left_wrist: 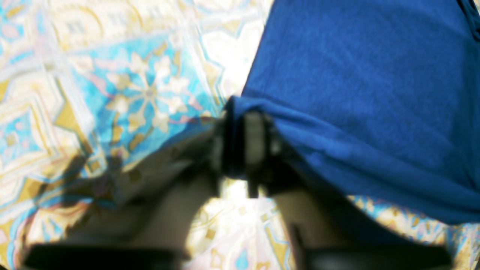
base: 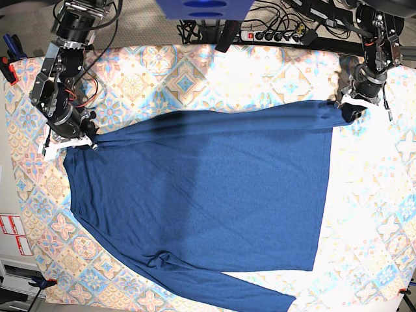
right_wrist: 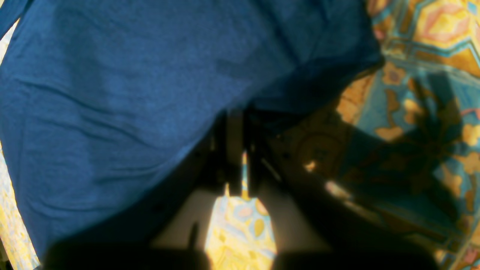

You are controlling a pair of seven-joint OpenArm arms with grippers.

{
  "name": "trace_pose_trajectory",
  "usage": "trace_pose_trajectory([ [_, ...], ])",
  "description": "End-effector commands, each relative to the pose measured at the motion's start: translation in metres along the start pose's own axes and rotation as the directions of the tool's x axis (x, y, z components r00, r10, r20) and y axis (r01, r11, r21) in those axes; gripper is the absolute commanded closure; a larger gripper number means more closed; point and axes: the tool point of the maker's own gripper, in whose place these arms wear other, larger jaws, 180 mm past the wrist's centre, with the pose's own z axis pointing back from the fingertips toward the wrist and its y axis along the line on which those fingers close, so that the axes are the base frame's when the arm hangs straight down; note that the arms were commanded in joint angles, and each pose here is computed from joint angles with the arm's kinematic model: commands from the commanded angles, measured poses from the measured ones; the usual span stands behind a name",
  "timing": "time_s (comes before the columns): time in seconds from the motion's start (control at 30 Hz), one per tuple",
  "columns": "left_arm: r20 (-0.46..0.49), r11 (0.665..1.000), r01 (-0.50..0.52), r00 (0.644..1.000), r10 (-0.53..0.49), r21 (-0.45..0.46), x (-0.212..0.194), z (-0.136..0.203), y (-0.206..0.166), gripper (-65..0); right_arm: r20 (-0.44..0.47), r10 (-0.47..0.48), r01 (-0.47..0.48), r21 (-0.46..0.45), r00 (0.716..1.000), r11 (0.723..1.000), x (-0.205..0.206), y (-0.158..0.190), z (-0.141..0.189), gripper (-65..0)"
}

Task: Fold the T-shirt properly
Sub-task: 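Lift both shoulder corners and pull them apart to stretch the shirt, then drag the held shoulder corners across the table, straightening the shirt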

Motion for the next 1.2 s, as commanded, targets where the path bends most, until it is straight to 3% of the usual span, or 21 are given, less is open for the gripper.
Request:
trace_pose_trajectory([
  [0.0,-0.010,1.000,0.014,1.000,-0.014,-0.013,0.007,0.001,-0.002,-21.7,0.052,0.013,-0.014,0.016,0.999,1.000,0.019,0.005,0.003,-0.7],
  [0.2,-0.049,1.000,0.014,0.999,-0.015,-0.014,0.000,0.002,-0.002,-44.5,0.044,0.022,-0.023,0.022,0.999,0.999,0.015,0.008,0.001,-0.7],
  [0.33,-0.049,1.000,0.009,0.999,-0.010,-0.020,-0.001,0.002,-0.004,-51.5,0.042,0.028,-0.029,0.025,0.999,0.999,0.015,0.010,0.002,-0.7],
  [0.6,-0.046,0.999,-0.023,0.999,0.021,-0.032,0.001,-0.002,-0.006,-51.6,0.042,0.028,-0.029,0.025,0.999,0.999,0.015,0.010,0.002,-0.7],
  [0.8,-0.070,0.997,-0.002,0.998,-0.004,-0.080,-0.006,-0.012,-0.028,-51.6,0.041,0.029,-0.030,0.025,0.999,0.999,0.014,0.010,0.002,-0.7],
  [1.17,-0.133,0.997,-0.064,0.989,0.058,-0.040,-0.035,-0.021,-0.014,-51.6,0.041,0.031,-0.032,0.024,0.999,0.999,0.015,0.010,0.003,-0.7],
])
